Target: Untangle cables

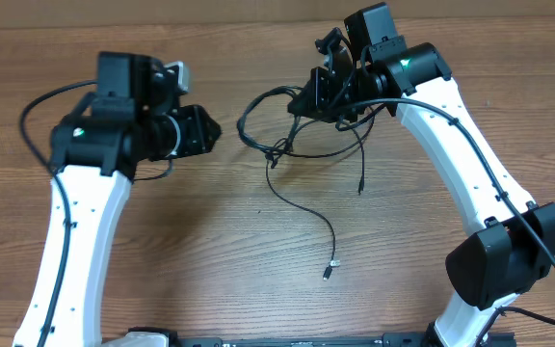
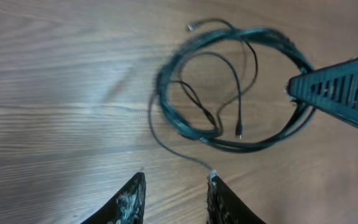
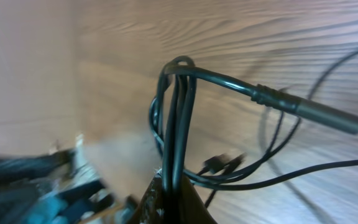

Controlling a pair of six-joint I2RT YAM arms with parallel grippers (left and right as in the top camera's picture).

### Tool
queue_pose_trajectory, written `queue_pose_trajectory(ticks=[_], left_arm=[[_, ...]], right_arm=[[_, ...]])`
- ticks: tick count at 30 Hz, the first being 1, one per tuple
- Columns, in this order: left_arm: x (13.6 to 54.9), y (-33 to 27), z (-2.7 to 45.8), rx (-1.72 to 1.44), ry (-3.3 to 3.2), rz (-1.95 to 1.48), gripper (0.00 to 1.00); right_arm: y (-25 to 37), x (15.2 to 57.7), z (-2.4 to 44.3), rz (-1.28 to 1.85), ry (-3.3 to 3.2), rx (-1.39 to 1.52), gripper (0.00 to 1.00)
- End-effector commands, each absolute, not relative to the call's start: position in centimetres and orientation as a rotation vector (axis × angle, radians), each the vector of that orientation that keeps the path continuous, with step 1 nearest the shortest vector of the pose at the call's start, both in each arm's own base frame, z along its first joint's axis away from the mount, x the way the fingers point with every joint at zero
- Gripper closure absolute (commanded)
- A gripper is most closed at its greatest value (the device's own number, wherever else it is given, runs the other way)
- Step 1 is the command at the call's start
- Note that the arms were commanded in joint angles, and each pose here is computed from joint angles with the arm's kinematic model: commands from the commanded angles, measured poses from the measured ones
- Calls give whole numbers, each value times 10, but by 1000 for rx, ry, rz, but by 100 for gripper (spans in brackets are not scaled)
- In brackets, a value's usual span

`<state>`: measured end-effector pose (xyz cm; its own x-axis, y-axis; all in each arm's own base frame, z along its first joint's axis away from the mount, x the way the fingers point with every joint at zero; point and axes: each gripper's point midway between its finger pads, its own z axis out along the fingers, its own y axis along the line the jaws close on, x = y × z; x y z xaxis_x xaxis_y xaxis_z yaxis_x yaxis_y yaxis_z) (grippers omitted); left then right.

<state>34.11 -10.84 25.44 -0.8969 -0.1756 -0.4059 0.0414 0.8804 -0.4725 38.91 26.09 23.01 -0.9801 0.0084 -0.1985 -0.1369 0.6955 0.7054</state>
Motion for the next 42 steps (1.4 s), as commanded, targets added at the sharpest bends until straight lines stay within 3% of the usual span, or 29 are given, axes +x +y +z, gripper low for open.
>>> queue_pose_trajectory(ticks=[1,3,7,14,20,26,30,36,42], left_arm=[[345,-138,235,-27,2672,-754,71],[348,-157,220,72,2706,-775,79],[356,-179,214,170,2680,-868,82],[358,-209,238,473,2477,-1073,72],[340,-212,251,730,2330,-1187,72],[343,-183,255,711,2288,-1218,70],[331,-196,271,839,2136,-1331,70],[317,-228,261,1044,2096,-1242,70],[329,-231,253,1067,2114,-1108,71]], right_arm=[[279,371,267,1417,2624,-227,96],[283,367,274,1484,2591,-280,96],[287,360,283,1567,2554,-344,96],[287,359,285,1593,2542,-351,96],[276,371,287,1579,2519,-314,96],[262,383,294,1616,2478,-261,96],[266,380,299,1656,2456,-288,96],[267,381,302,1671,2442,-297,96],[267,380,302,1672,2443,-296,96]])
